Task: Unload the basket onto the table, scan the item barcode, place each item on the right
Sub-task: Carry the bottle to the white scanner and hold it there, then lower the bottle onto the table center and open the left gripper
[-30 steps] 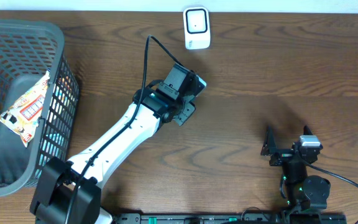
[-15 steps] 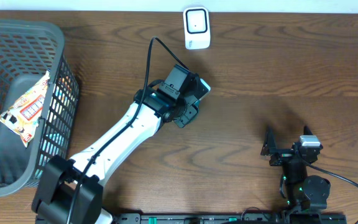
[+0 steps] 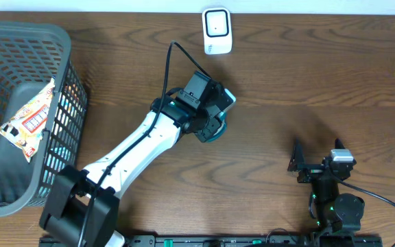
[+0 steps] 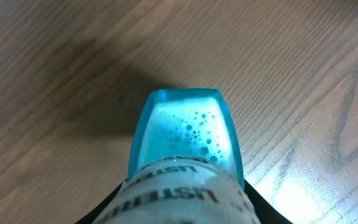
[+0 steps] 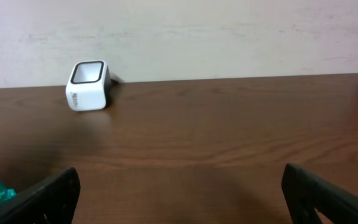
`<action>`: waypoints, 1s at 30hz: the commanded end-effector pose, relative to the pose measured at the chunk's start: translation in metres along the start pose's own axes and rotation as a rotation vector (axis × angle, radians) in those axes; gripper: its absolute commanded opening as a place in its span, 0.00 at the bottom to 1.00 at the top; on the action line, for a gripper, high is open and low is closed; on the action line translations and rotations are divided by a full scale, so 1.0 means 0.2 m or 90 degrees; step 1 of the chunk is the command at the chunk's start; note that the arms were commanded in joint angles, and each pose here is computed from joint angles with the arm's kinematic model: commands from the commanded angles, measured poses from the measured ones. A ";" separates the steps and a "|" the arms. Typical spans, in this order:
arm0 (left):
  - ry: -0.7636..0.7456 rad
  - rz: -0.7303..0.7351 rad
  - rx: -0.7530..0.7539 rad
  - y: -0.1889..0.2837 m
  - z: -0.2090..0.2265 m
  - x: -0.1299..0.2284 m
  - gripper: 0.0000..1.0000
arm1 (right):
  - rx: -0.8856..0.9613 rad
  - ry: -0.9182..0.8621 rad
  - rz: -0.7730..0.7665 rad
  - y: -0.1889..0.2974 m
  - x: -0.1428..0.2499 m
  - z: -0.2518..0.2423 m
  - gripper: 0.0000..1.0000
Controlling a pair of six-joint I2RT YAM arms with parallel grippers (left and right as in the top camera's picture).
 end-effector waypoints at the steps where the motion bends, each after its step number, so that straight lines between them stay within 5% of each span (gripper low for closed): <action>1: -0.020 0.010 0.016 -0.05 -0.01 0.01 0.35 | -0.008 0.008 0.001 0.00 0.00 0.01 0.99; 5: -0.026 0.023 0.019 -0.09 0.00 0.03 0.40 | -0.008 0.008 0.001 0.00 0.00 0.01 0.99; 11: -0.027 0.017 0.018 -0.07 0.00 0.02 0.81 | -0.008 0.008 0.001 0.00 0.00 0.01 0.99; 15: -0.030 0.000 0.014 -0.03 -0.01 -0.01 0.98 | -0.008 0.008 0.001 0.00 0.00 0.01 0.99; 30: -0.048 -0.158 -0.102 0.52 0.02 -0.16 0.98 | -0.008 0.008 0.001 0.00 0.00 0.01 0.99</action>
Point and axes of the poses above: each gripper's point midway between its finger pads, its own y axis back along the fingers, its own z axis along the line the jaws close on, x = y × z, the point moved 2 cm from there along y, back along the fingers, and after that the axes turned 4 degrees about y, right-handed, at the moved point
